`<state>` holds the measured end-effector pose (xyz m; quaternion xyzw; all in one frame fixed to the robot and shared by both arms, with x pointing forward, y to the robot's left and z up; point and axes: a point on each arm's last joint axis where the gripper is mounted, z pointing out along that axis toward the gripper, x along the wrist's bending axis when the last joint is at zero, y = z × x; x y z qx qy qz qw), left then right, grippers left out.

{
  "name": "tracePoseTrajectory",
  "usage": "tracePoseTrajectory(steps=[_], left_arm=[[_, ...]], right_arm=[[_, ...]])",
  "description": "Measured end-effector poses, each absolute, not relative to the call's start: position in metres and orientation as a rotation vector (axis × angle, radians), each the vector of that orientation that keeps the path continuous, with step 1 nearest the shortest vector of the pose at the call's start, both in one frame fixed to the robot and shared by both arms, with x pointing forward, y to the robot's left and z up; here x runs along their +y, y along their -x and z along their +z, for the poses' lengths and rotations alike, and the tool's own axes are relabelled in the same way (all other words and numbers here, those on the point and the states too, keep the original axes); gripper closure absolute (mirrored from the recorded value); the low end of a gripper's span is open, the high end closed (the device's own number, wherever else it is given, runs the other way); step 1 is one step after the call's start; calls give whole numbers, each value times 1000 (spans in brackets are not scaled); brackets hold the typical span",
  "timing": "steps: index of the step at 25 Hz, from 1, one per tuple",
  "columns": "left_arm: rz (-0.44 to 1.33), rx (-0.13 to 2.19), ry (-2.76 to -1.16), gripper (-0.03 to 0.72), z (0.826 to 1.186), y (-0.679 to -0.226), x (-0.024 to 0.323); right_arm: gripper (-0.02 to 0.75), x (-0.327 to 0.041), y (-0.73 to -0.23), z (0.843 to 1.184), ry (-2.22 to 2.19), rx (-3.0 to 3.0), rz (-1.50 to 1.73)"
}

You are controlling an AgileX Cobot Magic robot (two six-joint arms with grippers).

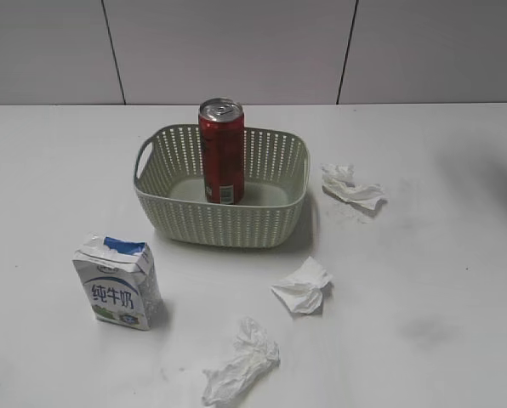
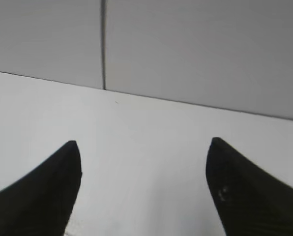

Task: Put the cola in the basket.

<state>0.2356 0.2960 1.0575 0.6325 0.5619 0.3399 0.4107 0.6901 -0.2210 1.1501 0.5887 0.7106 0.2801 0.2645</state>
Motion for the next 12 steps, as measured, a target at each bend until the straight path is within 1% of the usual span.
tracePoseTrajectory(steps=[2, 5, 9, 12], left_arm=[[856, 1414, -1592, 456, 1057, -236, 296], [856, 1414, -1592, 456, 1057, -236, 296], [856, 1414, -1592, 456, 1057, -236, 296], [856, 1414, -1592, 457, 1057, -236, 296]], right_arm=[[146, -240, -684, 1156, -1644, 1905, 713], [146, -258, -673, 1166, -1704, 1885, 673], [146, -274, -652, 1179, -1747, 1854, 652], [146, -280, -631, 1180, -1783, 1870, 609]])
